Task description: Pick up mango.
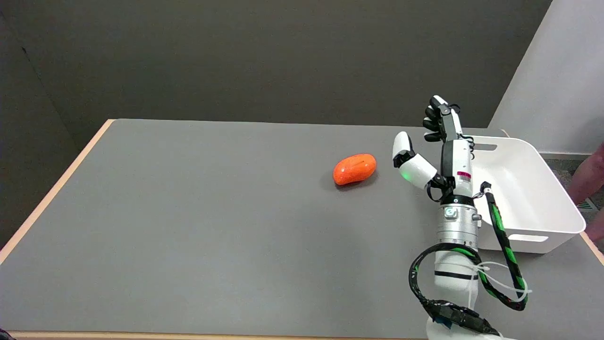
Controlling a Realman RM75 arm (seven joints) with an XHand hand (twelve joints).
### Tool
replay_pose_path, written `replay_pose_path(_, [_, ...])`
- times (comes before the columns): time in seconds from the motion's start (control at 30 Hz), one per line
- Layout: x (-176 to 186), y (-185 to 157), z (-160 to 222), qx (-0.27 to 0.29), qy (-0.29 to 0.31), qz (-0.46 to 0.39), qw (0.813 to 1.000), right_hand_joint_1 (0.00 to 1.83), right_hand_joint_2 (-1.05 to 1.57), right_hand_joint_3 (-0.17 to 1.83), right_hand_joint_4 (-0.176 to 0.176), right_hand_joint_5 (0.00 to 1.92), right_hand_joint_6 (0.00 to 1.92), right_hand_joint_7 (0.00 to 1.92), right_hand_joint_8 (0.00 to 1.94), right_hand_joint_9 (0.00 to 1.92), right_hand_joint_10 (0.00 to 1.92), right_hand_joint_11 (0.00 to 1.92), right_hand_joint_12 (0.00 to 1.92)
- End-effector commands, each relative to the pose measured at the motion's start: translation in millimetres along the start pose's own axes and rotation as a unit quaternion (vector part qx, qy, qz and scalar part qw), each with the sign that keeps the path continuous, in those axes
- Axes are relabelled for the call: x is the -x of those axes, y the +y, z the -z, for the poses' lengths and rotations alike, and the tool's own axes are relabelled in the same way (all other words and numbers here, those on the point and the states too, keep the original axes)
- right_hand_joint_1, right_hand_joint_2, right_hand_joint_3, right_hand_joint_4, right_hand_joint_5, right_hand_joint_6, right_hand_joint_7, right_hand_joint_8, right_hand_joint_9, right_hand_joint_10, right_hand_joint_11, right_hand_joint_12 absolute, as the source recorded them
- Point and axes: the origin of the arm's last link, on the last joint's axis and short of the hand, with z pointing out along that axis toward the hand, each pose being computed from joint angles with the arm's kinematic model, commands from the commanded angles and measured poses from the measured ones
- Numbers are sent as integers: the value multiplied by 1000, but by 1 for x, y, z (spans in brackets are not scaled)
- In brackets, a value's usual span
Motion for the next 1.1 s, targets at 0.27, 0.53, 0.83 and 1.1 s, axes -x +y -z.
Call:
replay_pose_path(0.27, [32, -31, -6, -49, -90, 41, 994, 685, 662, 977, -25, 195, 441, 317, 479, 280, 848, 231, 1453])
replay_pose_path(0.53, [70, -61, -22, -113, -236, 101, 960, 685, 657, 979, -28, 207, 453, 343, 497, 288, 864, 211, 1431])
replay_pose_path(0.83, [90, -73, -69, -204, -336, 257, 883, 688, 652, 975, -32, 220, 470, 357, 509, 298, 879, 208, 1427])
replay_pose_path(1.1, [78, -56, -120, -214, -350, 342, 845, 705, 648, 933, -13, 222, 438, 335, 447, 249, 851, 168, 1378])
